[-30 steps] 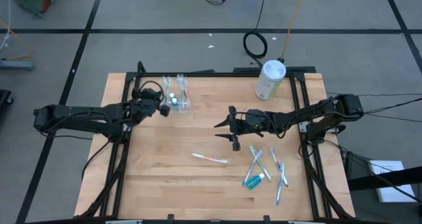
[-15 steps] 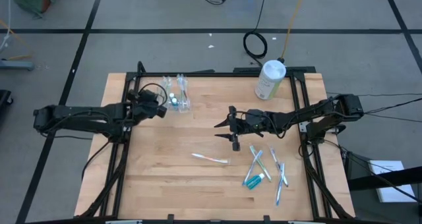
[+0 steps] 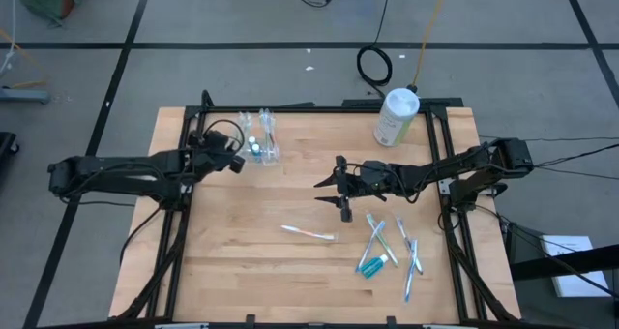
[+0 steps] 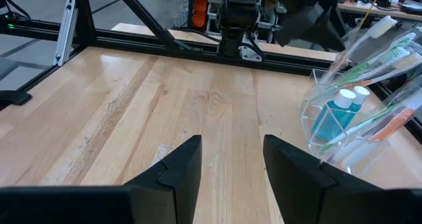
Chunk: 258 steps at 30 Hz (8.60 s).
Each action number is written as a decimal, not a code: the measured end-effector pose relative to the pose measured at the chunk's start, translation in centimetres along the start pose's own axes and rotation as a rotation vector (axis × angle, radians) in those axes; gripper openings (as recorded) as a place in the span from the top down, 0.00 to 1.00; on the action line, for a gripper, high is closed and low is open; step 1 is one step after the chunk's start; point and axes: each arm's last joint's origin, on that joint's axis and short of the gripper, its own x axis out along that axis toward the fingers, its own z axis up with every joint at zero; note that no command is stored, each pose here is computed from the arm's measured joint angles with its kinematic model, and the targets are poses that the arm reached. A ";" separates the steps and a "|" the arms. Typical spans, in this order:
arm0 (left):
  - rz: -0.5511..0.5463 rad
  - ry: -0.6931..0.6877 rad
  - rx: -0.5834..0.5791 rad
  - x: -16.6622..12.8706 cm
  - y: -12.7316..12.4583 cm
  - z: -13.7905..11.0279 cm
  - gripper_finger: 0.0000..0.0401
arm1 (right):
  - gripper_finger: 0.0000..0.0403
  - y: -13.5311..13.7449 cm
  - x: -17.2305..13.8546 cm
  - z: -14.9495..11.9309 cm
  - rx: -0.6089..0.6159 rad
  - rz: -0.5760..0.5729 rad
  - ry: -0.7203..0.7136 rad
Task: Pick & Place toothbrushing station
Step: Put the blue mouthwash into the transparent organizer
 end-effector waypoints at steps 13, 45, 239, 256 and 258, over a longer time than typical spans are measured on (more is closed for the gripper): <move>-0.139 -0.165 -0.060 -4.5 1.4 6.6 0.60 | 0.61 0.1 0.0 -0.1 0.000 0.003 0.008; -0.368 -0.140 -0.023 -3.6 -0.8 7.2 0.60 | 0.61 16.3 -8.1 -6.7 -0.109 0.494 0.881; -1.161 0.377 0.214 5.6 -20.2 9.7 0.60 | 0.76 2.2 -0.4 -2.9 -1.255 -0.100 0.232; -1.130 0.314 0.204 5.7 -20.0 10.3 0.60 | 0.72 2.1 -0.4 -2.7 -1.261 -0.138 0.246; -1.126 0.318 0.203 5.9 -19.9 10.3 0.60 | 0.73 2.1 -0.4 -2.7 -1.261 -0.137 0.247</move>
